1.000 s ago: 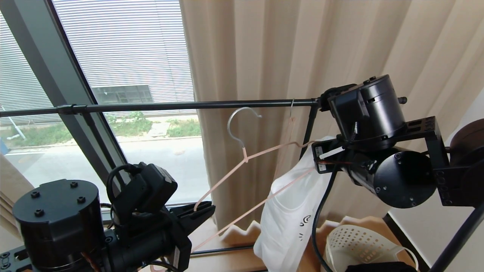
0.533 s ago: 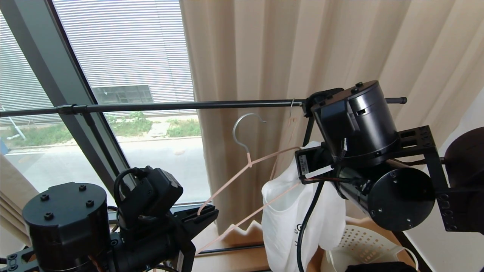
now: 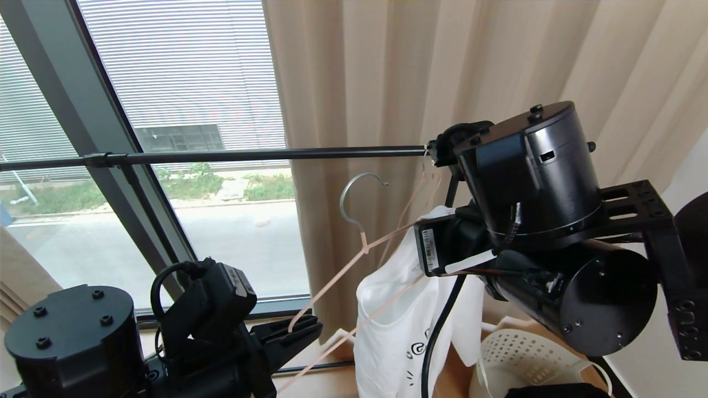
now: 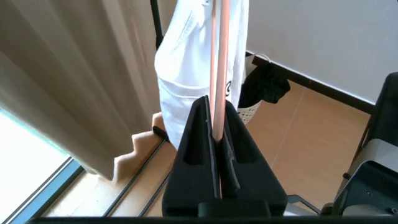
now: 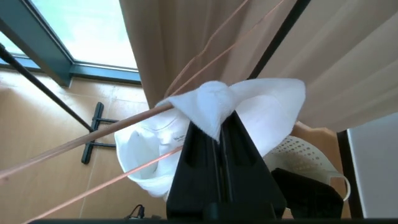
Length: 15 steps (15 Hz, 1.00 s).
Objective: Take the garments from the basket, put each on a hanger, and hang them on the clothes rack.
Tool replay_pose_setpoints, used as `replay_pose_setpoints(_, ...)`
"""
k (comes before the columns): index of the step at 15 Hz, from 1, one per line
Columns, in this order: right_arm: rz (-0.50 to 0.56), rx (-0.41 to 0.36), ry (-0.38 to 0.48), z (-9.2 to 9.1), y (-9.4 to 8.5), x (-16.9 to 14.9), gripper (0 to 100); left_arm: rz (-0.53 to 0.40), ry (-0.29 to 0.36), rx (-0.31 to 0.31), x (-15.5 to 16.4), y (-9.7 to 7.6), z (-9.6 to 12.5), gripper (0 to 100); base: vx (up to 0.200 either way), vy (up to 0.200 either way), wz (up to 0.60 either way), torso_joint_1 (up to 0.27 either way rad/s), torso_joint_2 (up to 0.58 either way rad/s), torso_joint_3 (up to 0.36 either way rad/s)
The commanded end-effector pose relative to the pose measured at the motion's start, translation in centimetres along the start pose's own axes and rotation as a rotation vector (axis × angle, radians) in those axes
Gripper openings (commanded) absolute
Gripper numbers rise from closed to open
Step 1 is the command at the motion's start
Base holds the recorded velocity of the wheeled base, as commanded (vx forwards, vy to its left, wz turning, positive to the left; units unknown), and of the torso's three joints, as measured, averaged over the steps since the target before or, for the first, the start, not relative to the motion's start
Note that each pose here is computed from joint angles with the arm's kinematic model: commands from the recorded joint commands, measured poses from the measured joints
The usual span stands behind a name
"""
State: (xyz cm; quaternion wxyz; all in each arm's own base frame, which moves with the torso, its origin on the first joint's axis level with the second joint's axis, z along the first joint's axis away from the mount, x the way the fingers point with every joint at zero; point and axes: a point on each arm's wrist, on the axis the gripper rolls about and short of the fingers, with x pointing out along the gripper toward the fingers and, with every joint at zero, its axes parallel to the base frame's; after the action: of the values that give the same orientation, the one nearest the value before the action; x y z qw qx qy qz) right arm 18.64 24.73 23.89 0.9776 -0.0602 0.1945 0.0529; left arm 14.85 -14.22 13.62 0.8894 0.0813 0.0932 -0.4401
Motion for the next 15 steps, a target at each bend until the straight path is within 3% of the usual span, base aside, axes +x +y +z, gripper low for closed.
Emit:
replay_pose_setpoints(1, 0.024, 0.022, -0.018, 0.8, -0.9, -0.9, 0, -0.023, 0.008, 0.0, -0.7, -0.1, -0.7, 0, 0.0, 0.0, 0.0, 0.0, 0.0, 0.0)
replay_pose_setpoints(7, 0.285, -0.022, -0.062, 3.9, -4.8, -3.5, 0, -0.102, -0.008, -0.008, -1.2, 0.2, -0.8, 0, 0.0, 0.0, 0.0, 0.0, 0.0, 0.0)
replay_pose_setpoints(12, 0.387, -0.083, -0.036, 3.6, -4.6, -3.0, 0, -0.12, -0.028, -0.003, -1.0, 0.3, -0.3, 0, 0.0, 0.0, 0.0, 0.0, 0.0, 0.0)
replay_pose_setpoints(15, 0.477, -0.104, -0.019, 3.1, -3.3, -3.8, 0, -0.167, -0.052, 0.003, -0.9, 0.3, 0.0, 0, 0.0, 0.0, 0.0, 0.0, 0.0, 0.0)
